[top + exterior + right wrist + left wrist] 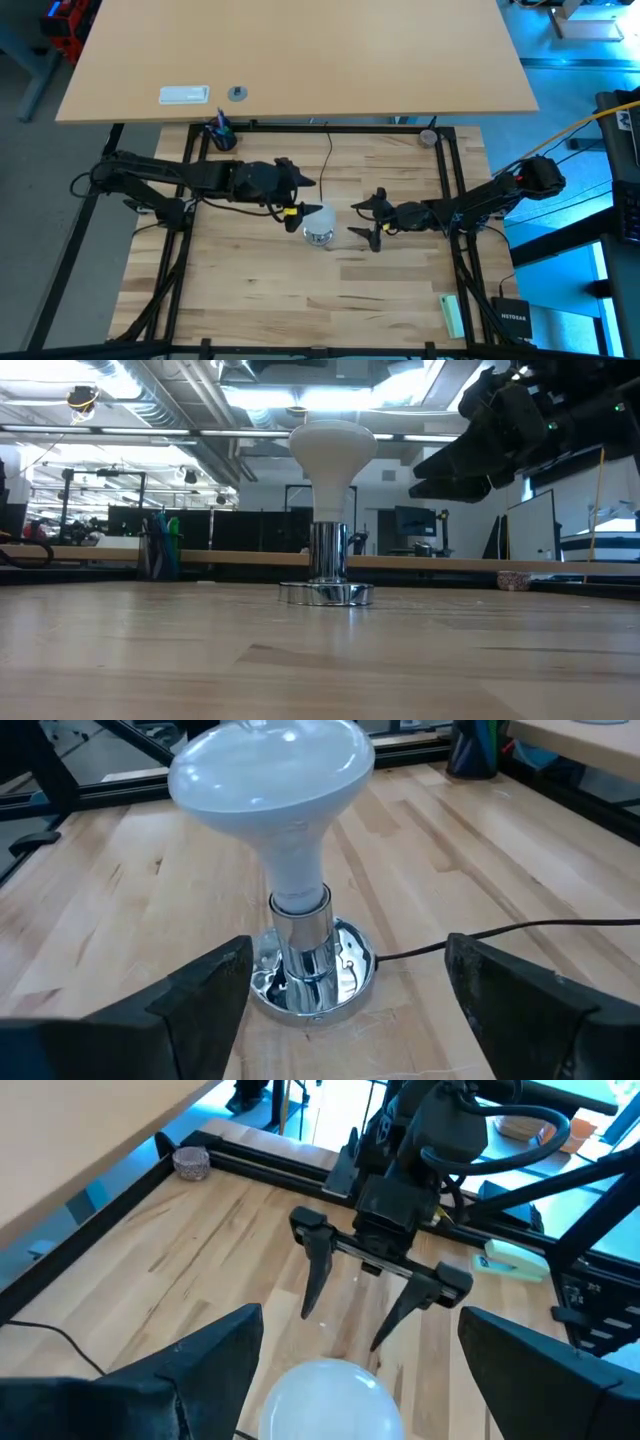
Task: Screw lightbulb
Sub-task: Remove the lightbulb from the lamp
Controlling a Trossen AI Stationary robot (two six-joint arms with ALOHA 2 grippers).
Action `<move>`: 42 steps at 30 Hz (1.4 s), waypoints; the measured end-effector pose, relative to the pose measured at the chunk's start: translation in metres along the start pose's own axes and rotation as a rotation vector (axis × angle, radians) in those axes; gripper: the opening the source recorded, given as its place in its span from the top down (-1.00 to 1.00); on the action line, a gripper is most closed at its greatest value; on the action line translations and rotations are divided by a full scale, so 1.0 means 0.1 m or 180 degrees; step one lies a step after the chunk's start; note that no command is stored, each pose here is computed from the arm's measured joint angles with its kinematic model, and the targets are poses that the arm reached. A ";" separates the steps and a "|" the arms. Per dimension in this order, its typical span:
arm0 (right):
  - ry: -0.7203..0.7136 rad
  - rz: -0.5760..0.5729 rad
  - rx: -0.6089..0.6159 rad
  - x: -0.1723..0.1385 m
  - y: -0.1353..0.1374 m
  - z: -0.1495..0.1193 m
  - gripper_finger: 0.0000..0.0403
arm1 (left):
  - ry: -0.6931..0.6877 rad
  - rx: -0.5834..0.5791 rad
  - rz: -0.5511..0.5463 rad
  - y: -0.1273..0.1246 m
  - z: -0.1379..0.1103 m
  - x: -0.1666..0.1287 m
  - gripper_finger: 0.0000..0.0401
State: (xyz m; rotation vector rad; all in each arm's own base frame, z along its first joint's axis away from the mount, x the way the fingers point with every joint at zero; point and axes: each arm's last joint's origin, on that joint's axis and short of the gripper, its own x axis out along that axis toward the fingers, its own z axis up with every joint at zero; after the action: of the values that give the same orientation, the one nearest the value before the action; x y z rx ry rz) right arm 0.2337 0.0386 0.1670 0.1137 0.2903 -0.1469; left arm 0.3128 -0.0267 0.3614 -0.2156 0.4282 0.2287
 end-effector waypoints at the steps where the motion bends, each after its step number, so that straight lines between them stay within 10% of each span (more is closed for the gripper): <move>1: 0.0000 0.0000 0.0000 0.00 0.00 0.00 -0.64 | 0.0007 0.0001 0.0000 0.00 0.00 0.00 -0.63; 24: 0.0001 -0.0002 -0.0002 0.00 0.00 0.00 -0.64 | 0.0400 0.0333 -0.0167 -0.27 -0.26 -0.07 -0.59; 30: -0.0006 -0.0023 -0.0002 0.00 0.00 0.00 -0.64 | 0.0466 0.0681 0.0251 -0.35 -0.37 -0.22 -0.52; 42: -0.0001 -0.0009 -0.0001 0.00 0.00 0.00 -0.64 | 0.0506 -0.0128 0.0270 -0.18 -1.34 -0.12 -0.50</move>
State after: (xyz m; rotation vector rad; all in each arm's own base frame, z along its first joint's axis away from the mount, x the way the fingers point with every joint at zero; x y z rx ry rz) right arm 0.2338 0.0386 0.1669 0.1128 0.2901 -0.1496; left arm 0.2554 -0.0794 0.2507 -0.2563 0.5915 0.3049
